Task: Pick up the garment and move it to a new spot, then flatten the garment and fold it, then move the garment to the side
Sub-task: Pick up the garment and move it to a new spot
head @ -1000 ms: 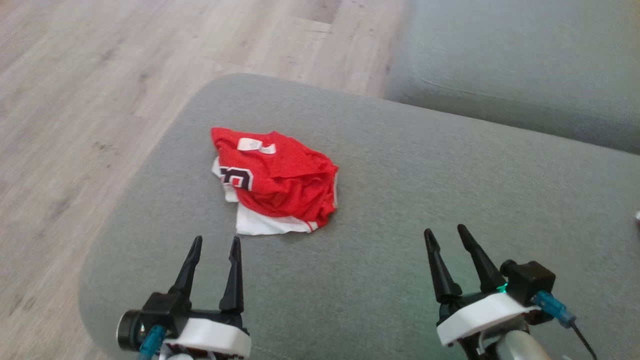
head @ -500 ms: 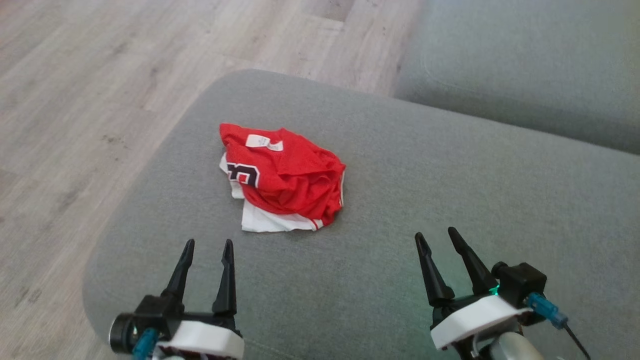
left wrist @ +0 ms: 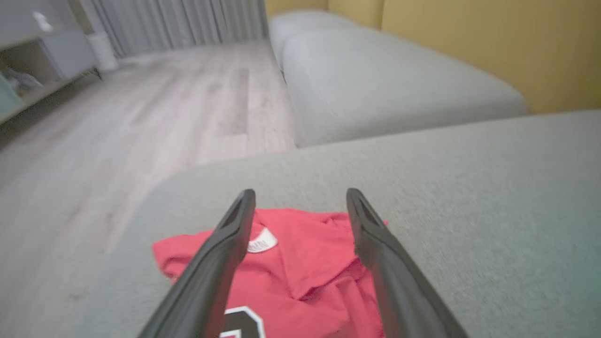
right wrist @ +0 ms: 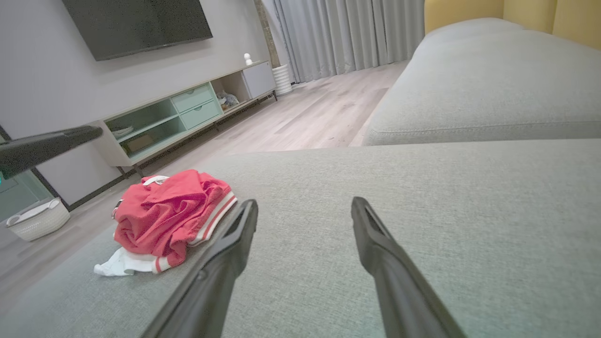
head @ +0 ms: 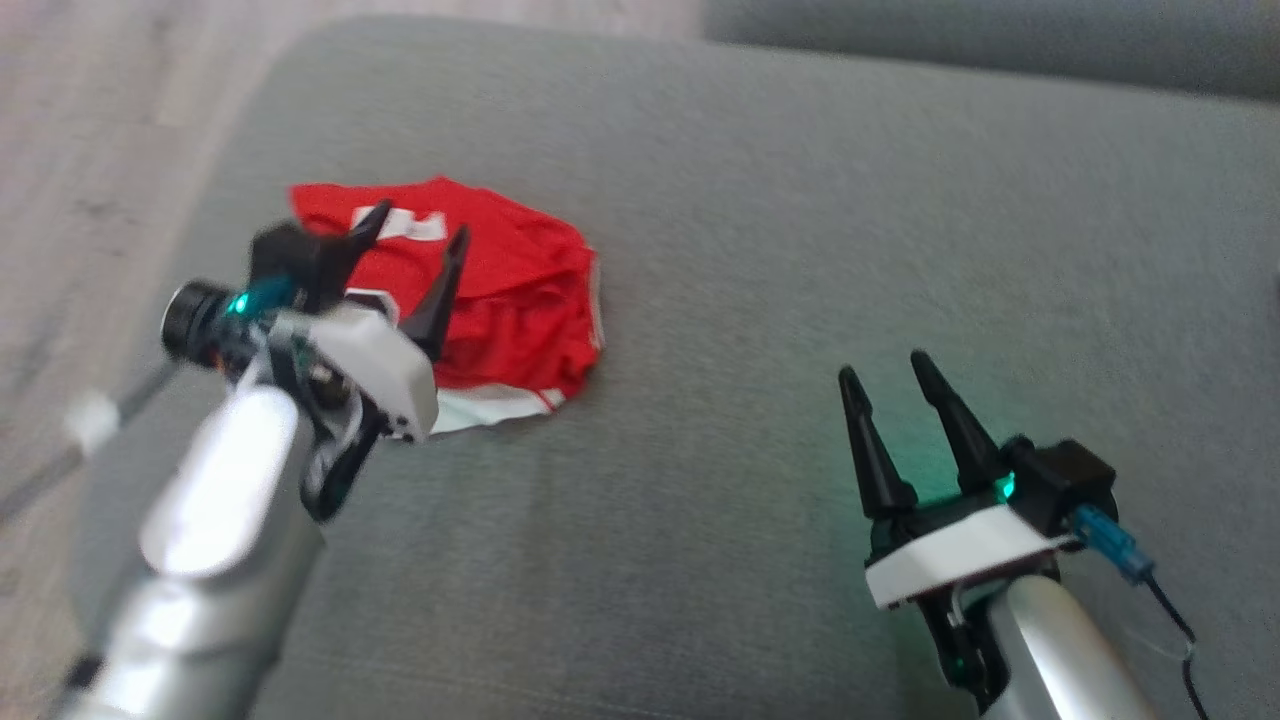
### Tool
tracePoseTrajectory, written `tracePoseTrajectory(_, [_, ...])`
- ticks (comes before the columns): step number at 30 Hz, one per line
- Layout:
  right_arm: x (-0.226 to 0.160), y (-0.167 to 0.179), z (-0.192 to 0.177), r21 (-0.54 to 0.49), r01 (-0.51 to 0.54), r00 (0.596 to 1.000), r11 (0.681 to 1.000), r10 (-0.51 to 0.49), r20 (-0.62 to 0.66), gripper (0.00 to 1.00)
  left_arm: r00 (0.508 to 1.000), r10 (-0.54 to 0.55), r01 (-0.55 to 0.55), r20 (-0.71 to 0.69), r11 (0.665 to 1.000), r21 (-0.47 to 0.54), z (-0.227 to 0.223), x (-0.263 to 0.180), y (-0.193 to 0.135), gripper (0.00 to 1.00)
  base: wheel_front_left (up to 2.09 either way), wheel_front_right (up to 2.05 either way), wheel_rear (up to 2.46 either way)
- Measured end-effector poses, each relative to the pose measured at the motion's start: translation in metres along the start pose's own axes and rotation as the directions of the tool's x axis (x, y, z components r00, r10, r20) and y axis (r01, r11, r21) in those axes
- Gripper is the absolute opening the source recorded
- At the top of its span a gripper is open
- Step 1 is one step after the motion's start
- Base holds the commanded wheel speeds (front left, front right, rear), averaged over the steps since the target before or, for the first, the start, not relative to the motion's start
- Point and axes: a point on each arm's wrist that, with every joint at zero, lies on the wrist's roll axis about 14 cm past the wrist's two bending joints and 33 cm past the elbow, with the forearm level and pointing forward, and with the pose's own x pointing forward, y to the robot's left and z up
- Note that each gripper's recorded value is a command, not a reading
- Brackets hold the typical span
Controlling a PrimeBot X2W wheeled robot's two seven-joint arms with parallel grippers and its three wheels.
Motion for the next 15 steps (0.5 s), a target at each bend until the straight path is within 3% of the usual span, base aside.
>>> tracePoseTrajectory(5, [0.002, -0.02, -0.004, 0.011, 0.045, 0.999, 0.999, -0.045, -0.003, 1.0, 0.951, -0.137, 0.132, -0.278, 0.991, -0.037, -0.037, 0.034, -0.018, 1.0, 0.0, 0.0, 0.0])
tracePoseTrajectory(12, [-0.001, -0.046, -0.008, 0.019, 0.11, 0.994, 0.994, -0.11, -0.008, 1.0, 0.816, -0.207, 0.187, -0.539, 0.978, -0.092, -0.088, 0.054, -0.025, 1.0, 0.0, 0.0, 0.0])
tracePoseTrajectory(15, [-0.003, -0.055, -0.01, 0.025, 0.134, 0.991, 0.991, -0.134, -0.013, 1.0, 0.778, -0.219, 0.194, -0.589, 0.975, -0.107, -0.104, 0.058, -0.028, 1.0, 0.0, 0.0, 0.0])
